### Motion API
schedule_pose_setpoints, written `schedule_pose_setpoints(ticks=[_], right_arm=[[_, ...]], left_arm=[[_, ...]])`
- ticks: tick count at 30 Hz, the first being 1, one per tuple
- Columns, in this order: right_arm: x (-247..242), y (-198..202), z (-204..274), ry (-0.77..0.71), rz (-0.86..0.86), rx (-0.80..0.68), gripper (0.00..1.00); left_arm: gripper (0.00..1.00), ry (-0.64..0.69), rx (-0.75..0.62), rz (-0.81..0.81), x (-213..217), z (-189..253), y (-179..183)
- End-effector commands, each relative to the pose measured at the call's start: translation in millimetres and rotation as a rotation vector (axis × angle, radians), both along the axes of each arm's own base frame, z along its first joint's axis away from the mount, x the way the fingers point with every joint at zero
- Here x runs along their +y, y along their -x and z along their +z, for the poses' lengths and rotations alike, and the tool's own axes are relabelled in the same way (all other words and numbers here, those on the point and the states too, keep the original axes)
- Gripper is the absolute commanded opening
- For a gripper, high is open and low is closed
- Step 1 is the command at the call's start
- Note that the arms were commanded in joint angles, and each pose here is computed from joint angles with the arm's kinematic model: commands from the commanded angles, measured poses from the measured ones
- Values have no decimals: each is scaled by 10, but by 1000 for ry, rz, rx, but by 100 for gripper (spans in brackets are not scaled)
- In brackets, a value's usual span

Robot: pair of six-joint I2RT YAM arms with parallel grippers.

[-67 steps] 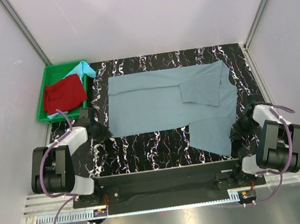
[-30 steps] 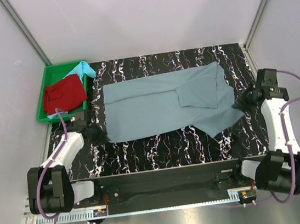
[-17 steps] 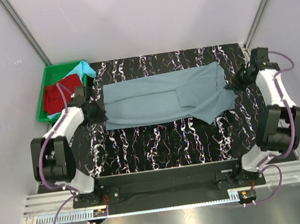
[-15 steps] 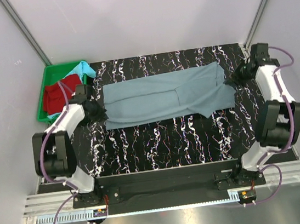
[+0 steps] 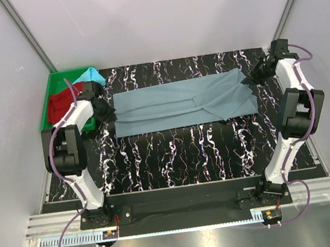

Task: Fold and stack the t-shirts
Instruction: Fold the tshirt

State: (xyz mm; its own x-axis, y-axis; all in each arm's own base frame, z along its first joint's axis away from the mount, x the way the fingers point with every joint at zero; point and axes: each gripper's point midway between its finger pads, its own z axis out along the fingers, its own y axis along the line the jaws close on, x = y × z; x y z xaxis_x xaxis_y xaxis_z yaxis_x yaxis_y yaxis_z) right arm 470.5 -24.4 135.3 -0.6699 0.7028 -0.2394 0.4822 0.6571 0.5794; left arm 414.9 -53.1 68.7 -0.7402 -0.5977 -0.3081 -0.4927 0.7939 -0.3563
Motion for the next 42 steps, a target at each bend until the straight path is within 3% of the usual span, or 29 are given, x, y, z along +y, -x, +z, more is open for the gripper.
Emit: schedule_pose_setpoints(ticks=[1,18,42], right_arm=[[42,-200,179,-20,31,-68,0],[10,-570,1,-68,27,-57,0],[-106,-767,-452,-60,23,12,2]], left_arm=[[0,-15,-28,37,107,45,-198],[0,25,-14,58,167,-55,-457],[1,26,-21,44,163,-129,-667]])
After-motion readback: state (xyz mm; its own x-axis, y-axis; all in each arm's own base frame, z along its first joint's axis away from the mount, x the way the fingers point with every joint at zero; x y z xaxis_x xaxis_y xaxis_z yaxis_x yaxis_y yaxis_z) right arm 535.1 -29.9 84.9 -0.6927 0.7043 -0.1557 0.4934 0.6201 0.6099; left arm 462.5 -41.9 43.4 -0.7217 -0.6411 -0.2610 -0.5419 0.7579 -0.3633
